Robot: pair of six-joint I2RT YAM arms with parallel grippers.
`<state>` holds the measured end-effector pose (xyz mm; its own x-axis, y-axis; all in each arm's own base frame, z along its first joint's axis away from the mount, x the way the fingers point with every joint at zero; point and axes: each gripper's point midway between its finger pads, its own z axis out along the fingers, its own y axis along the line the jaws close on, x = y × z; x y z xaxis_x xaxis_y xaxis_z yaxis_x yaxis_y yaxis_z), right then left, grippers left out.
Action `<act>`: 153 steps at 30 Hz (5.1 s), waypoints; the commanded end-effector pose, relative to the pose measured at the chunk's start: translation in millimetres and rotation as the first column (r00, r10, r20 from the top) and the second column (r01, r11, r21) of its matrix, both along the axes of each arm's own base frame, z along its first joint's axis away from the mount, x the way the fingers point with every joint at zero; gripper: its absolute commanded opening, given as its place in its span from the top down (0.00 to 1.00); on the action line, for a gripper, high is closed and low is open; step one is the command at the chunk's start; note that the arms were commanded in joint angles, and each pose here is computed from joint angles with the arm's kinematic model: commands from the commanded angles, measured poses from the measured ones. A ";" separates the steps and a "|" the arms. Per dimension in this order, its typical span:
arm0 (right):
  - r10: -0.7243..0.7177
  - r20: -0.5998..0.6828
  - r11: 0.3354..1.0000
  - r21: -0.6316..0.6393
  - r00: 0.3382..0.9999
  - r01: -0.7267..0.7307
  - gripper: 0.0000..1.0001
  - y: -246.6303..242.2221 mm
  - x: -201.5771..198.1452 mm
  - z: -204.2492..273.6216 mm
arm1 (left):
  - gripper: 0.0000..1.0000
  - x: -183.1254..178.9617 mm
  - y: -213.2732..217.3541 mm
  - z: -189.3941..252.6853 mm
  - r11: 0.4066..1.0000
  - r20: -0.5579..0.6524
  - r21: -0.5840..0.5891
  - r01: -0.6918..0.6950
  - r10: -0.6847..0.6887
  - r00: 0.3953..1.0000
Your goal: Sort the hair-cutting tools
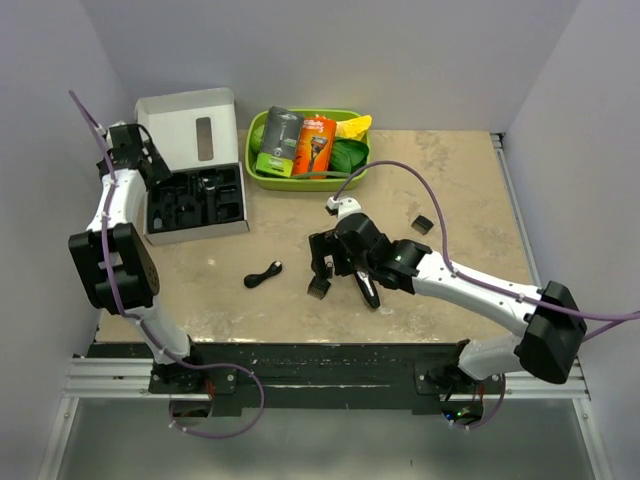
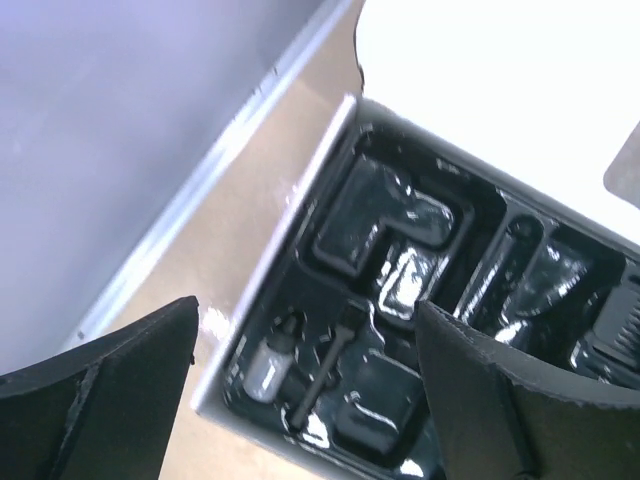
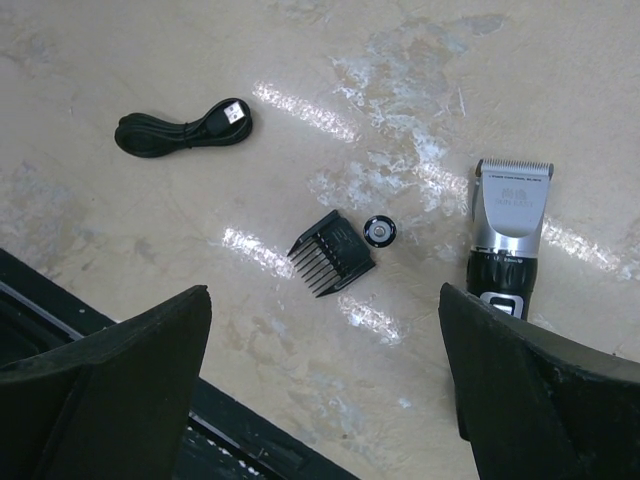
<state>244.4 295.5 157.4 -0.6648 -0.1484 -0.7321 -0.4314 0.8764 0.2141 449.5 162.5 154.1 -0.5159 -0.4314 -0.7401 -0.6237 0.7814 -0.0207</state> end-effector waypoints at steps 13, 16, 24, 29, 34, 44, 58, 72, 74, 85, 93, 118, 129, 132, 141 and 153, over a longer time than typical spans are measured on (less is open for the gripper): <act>0.025 0.029 0.990 0.138 0.999 -0.029 0.02 15.7 -4.6 18.0 | 0.10 30.9 26.2 -17.7 0.984 -0.024 0.125 0.127 -0.125 0.992; 0.023 0.024 0.991 0.134 0.999 -0.026 0.02 15.6 -5.2 15.2 | 0.11 31.7 26.3 -30.7 0.982 -0.032 0.119 0.150 -0.147 0.989; 0.017 0.017 0.992 0.125 1.000 -0.019 0.02 13.0 -5.5 10.7 | 0.12 23.3 29.8 -64.8 0.979 -0.074 0.106 0.171 -0.164 0.984; 0.018 0.005 0.991 0.131 1.000 -0.019 0.02 13.1 -8.4 7.5 | 0.19 26.8 29.9 -73.2 0.978 -0.080 0.098 0.187 -0.180 0.980; 0.021 0.000 0.991 0.129 1.000 -0.020 0.02 12.2 -11.0 6.6 | 0.30 27.8 32.6 -79.8 0.978 -0.086 0.090 0.191 -0.183 0.979; 0.036 -0.015 0.989 0.145 0.999 -0.033 0.03 18.8 -19.0 5.5 | 0.62 23.5 29.1 -91.3 0.979 -0.071 0.063 0.195 -0.191 0.979; 0.042 -0.025 0.988 0.150 0.999 -0.038 0.04 13.6 -41.5 20.3 | 1.00 -31.3 14.9 -78.1 1.000 0.011 0.008 0.013 -0.013 1.000; 0.023 -0.025 0.989 0.150 0.999 -0.018 0.05 7.4 -61.5 44.8 | 1.00 -68.1 -11.0 19.9 0.992 0.257 -0.059 -0.111 0.122 0.959; 0.023 -0.021 0.989 0.149 1.000 -0.019 0.05 9.2 -61.6 48.4 | 1.00 -69.3 -16.0 29.3 0.993 0.260 -0.050 -0.109 0.118 0.958; 0.031 -0.023 0.991 0.130 0.999 -0.027 0.05 16.9 -60.5 49.2 | 1.00 -74.9 -37.6 87.4 0.996 0.403 -0.068 -0.059 0.082 0.912; 0.038 -0.026 0.994 0.106 0.999 -0.035 0.05 24.8 -57.5 40.8 | 1.00 -82.9 -34.6 36.9 0.995 0.310 -0.055 -0.085 0.098 0.946; -0.009 -0.022 0.999 0.032 1.000 0.009 0.02 23.4 -46.8 17.7 | 1.00 -165.0 -86.3 -80.0 0.982 0.012 -0.154 -0.112 0.115 0.993; -0.055 -0.025 0.998 0.013 0.998 0.056 0.02 9.5 -48.1 19.4 | 1.00 -183.8 -121.5 -96.3 0.976 -0.004 -0.218 -0.023 0.022 1.000; -0.090 -0.017 0.996 0.003 0.996 0.090 0.01 -1.8 -47.8 17.5 | 1.00 -186.4 -135.4 -99.5 0.974 -0.005 -0.225 0.008 -0.010 1.000; -0.159 -0.021 0.987 -0.025 0.987 0.158 0.02 -26.3 -51.7 10.8 | 1.00 -196.9 -170.9 -104.3 0.961 0.006 -0.259 0.094 -0.095 0.995; -0.236 -0.051 0.971 -0.062 0.970 0.233 0.01 -61.3 -16.0 -12.3 | 0.51 -194.5 -179.7 -77.8 0.951 0.061 -0.273 0.147 -0.135 0.989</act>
<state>208.5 253.4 149.9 -0.7212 -0.0717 -0.6890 -0.2426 0.9578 0.1543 258.5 -7.1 62.9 -0.5285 -0.5541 -0.6432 -0.5368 0.8051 -0.2524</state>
